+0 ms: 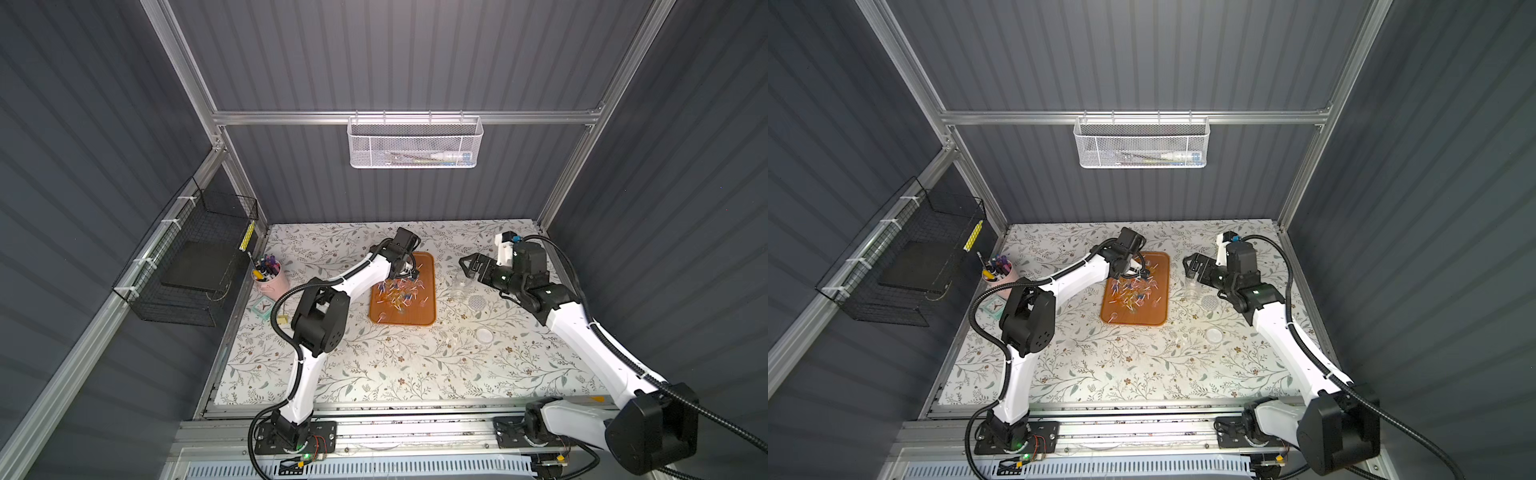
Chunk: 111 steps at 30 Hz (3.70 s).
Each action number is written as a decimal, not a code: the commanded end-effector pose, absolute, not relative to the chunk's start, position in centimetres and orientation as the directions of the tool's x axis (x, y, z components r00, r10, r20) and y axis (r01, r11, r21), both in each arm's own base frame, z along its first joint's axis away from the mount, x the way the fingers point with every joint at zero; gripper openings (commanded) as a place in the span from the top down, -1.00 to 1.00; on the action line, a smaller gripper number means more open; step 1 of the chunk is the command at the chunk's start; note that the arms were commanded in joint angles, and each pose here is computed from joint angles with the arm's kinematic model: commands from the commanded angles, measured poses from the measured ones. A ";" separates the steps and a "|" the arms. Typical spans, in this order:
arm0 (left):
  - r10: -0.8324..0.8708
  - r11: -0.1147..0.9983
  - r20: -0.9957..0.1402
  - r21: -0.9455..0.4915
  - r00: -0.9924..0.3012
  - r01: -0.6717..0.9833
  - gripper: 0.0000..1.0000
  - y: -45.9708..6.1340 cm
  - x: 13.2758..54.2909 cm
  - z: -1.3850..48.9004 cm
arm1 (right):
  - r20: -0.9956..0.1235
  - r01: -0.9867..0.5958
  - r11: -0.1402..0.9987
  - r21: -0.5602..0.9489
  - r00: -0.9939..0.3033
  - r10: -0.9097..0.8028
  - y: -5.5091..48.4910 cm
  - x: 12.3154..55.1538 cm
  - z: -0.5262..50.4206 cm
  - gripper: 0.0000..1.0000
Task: Pour the candies out of the jar
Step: 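Pour the candies out of the jar onto the tray, then place the jar at the center of the board.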
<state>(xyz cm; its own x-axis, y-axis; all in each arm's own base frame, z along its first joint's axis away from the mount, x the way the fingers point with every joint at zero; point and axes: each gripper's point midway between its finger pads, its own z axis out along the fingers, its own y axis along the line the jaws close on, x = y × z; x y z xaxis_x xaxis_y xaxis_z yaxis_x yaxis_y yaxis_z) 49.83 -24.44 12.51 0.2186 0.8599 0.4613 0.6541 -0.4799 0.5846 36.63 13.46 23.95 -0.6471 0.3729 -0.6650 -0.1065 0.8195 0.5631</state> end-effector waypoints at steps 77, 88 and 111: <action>0.158 0.172 -0.908 -0.362 -0.388 0.916 0.71 -35.8 31.9 26.5 | -0.689 -0.522 0.546 0.655 -0.709 0.148 26.7 35.2 28.5 0.01; 0.146 0.171 -0.906 -0.373 -0.398 0.912 -1.00 -35.9 32.0 26.3 | -0.722 -0.549 0.553 0.627 -0.675 0.149 26.2 34.7 28.8 0.06; 0.075 0.870 -0.844 -0.206 -0.531 0.449 -0.99 -21.7 42.6 20.9 | -0.838 -0.419 0.886 0.201 -0.541 -0.066 18.5 28.9 18.3 0.04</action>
